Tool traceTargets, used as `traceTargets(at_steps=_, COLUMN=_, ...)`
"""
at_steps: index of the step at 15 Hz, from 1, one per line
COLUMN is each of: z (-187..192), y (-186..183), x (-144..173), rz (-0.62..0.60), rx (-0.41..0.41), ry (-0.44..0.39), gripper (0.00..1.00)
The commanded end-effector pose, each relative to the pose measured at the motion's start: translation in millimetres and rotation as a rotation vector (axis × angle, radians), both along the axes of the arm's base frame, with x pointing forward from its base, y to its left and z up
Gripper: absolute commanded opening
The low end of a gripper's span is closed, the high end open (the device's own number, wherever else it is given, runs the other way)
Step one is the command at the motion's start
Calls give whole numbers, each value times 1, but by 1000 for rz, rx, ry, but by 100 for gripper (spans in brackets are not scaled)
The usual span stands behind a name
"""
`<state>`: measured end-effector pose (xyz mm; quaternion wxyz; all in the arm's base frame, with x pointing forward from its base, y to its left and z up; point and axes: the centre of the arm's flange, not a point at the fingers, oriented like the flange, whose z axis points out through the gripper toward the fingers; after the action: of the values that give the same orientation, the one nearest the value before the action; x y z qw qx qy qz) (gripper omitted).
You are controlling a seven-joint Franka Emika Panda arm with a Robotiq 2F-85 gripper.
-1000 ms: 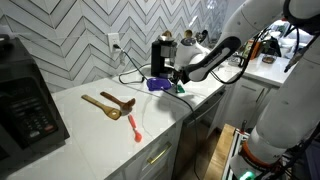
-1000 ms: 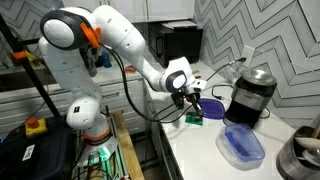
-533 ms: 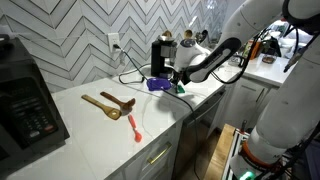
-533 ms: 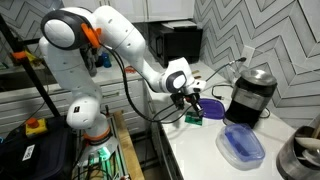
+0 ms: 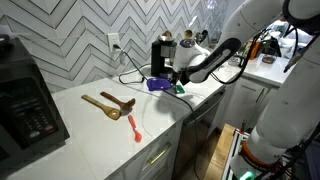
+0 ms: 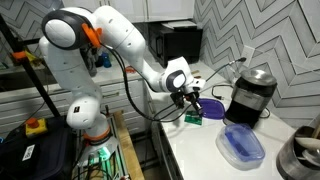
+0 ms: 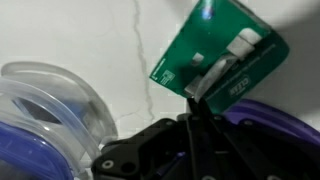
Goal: Pick up the small white object on the counter and put it inside the small green packet
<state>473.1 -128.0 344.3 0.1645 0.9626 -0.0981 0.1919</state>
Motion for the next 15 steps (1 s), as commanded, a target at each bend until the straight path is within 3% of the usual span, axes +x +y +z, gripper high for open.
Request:
traceTargets(at_steps=1, z=-6, y=6, x=0, rz=-4, rx=16, ry=-22, gripper=14)
traceTargets(at_steps=2, z=-6, y=7, x=0, rz=-5, rx=18, ry=-22, gripper=28)
traceTargets(at_steps=4, z=-6, y=6, x=0, rz=-8, rx=20, ry=-23, gripper=37)
traceTargets(at_steps=5, z=-5, y=6, x=0, rz=-7, rx=20, ry=-23, gripper=38)
traceTargets(at_steps=6, z=-5, y=7, x=0, rz=-6, rx=23, ry=-24, gripper=27)
traceTargets(at_steps=8, z=-4, y=6, x=0, rz=-7, rx=24, ry=-26, gripper=32)
traceTargets(at_steps=9, z=-3, y=5, x=-1, rz=-11, rx=24, ry=-28, gripper=53)
traceTargets(at_steps=11, z=1, y=-1, x=-1, rz=-25, rx=15, ry=-30, gripper=58)
traceTargets(at_steps=15, z=10, y=-14, x=-3, rz=-61, rx=16, ry=-25, gripper=87)
